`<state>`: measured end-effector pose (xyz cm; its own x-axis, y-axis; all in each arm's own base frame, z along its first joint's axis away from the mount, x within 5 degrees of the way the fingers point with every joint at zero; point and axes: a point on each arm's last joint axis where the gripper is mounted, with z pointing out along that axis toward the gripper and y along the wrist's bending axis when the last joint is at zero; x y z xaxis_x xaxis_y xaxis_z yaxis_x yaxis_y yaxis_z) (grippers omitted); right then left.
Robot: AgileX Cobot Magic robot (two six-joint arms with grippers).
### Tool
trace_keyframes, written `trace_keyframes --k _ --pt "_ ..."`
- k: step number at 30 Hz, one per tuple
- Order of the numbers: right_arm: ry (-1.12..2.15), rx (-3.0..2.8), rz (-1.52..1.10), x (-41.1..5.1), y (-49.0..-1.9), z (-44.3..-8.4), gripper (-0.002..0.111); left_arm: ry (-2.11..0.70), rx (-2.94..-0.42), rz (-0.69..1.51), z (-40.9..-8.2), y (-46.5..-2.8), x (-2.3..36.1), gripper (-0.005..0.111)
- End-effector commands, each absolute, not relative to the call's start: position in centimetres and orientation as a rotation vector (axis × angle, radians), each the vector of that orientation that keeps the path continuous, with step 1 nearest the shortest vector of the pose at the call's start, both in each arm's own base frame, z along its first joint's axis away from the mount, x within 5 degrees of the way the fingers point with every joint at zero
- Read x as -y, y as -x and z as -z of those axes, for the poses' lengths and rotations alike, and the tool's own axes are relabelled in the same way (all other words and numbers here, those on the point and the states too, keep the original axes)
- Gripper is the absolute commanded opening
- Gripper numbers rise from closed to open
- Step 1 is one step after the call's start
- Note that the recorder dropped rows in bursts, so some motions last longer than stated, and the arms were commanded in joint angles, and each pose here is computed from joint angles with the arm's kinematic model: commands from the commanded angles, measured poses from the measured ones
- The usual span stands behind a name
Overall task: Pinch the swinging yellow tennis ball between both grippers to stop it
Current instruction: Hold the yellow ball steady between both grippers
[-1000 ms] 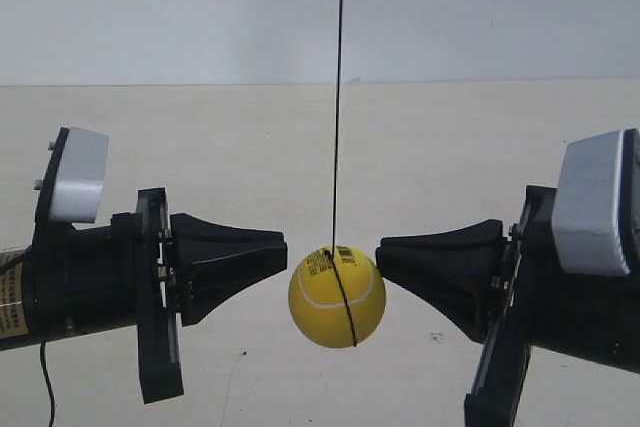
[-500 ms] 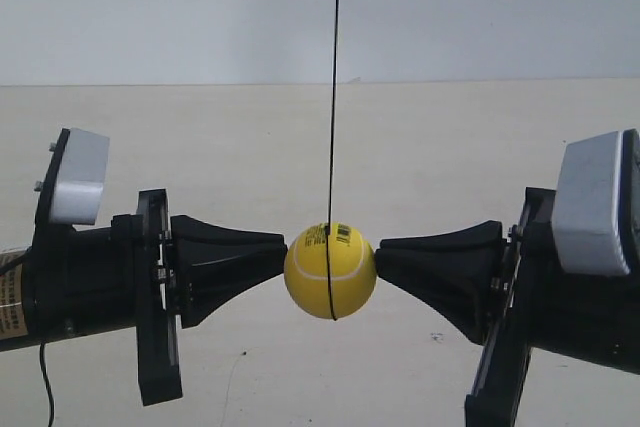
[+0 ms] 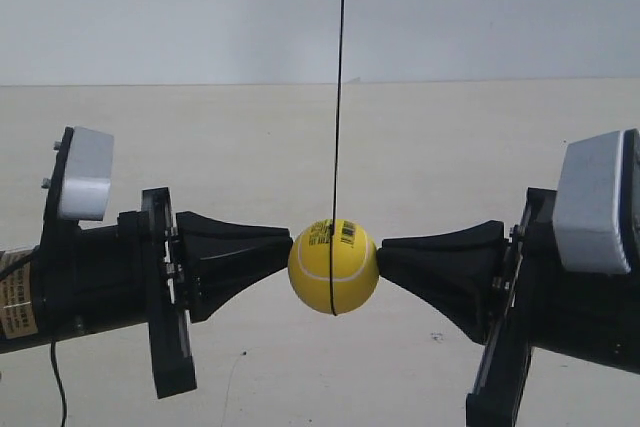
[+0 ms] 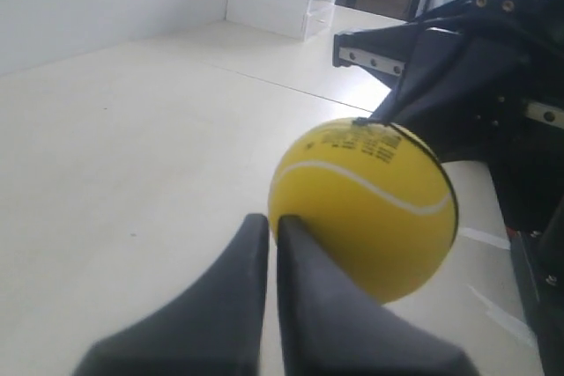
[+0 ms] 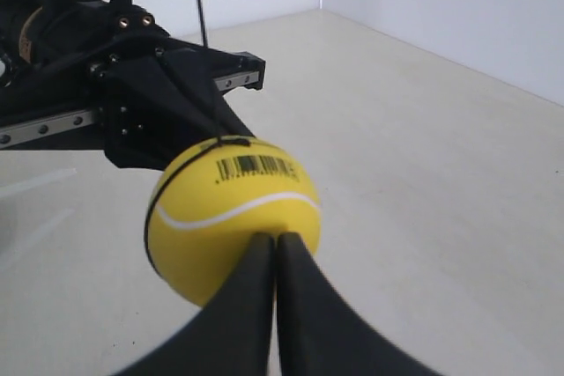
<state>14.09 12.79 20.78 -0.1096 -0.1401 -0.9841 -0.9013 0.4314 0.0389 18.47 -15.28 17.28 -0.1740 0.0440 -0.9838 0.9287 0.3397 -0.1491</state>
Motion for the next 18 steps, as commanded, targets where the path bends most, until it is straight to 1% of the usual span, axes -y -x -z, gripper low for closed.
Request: trace_keyframes --k 1,18 --pt "0.959 -1.542 -0.851 -12.89 -14.07 -20.96 0.0 -0.94 -1.469 1.032 -17.57 -17.91 16.43 0.005" --pt "0.958 -1.545 -0.849 -12.88 -14.09 -20.95 0.0 -0.943 -1.463 1.028 -17.59 -17.85 16.55 0.005"
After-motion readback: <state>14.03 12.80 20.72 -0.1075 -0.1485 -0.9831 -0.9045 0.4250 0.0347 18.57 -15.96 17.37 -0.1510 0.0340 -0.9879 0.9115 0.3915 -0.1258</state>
